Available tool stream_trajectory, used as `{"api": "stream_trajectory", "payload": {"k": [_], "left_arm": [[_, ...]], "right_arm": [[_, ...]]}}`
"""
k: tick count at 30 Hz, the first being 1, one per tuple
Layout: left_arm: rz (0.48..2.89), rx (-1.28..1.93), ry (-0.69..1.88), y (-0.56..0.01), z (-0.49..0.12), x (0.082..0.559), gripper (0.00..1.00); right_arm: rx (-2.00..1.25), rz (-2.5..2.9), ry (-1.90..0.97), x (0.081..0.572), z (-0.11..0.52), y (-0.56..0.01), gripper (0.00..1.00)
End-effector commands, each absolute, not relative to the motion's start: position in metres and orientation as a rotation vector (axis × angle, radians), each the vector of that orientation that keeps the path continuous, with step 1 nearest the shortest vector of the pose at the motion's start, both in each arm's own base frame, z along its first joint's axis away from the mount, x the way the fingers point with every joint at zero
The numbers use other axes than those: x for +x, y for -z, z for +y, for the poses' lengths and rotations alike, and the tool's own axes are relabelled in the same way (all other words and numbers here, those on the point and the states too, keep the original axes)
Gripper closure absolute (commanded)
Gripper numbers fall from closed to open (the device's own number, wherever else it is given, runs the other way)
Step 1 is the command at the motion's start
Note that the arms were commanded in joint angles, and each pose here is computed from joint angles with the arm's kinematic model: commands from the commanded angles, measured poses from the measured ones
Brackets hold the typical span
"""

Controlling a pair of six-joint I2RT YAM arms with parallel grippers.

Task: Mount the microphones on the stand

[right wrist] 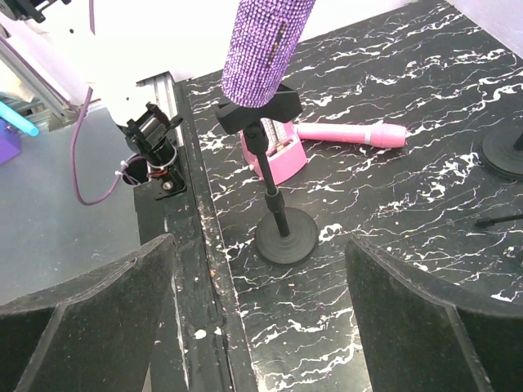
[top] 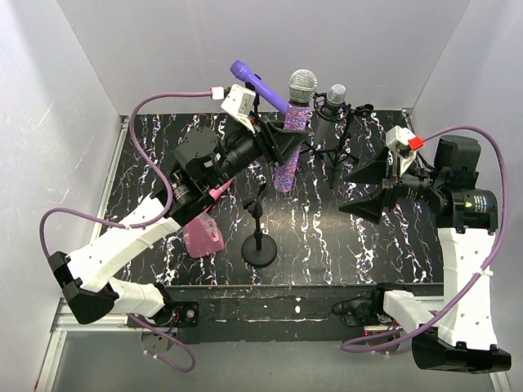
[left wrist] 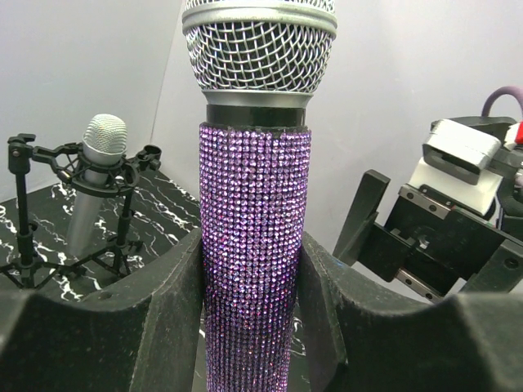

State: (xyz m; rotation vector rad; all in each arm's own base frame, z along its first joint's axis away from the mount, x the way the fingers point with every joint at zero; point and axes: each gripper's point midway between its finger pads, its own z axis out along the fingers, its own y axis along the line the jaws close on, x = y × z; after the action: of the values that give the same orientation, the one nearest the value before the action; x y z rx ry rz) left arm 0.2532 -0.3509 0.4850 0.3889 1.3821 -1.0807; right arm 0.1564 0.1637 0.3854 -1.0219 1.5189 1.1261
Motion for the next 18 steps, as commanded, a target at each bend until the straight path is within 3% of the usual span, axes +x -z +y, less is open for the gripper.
{"api": "stream_trajectory", "payload": {"k": [1, 18], "left_arm": [[1.263, 0.34, 1.091, -0.524, -0.344, 0.24, 1.0], [1.225, 0.31, 1.166, -0.517, -0.367, 0.217, 1.0]], "right_arm": [[-1.057, 1.443, -1.149, 0.145, 0.168, -0.404, 0.1], [-1.044, 1.435, -1.294, 0.148, 0.174, -0.396, 0.1]]}}
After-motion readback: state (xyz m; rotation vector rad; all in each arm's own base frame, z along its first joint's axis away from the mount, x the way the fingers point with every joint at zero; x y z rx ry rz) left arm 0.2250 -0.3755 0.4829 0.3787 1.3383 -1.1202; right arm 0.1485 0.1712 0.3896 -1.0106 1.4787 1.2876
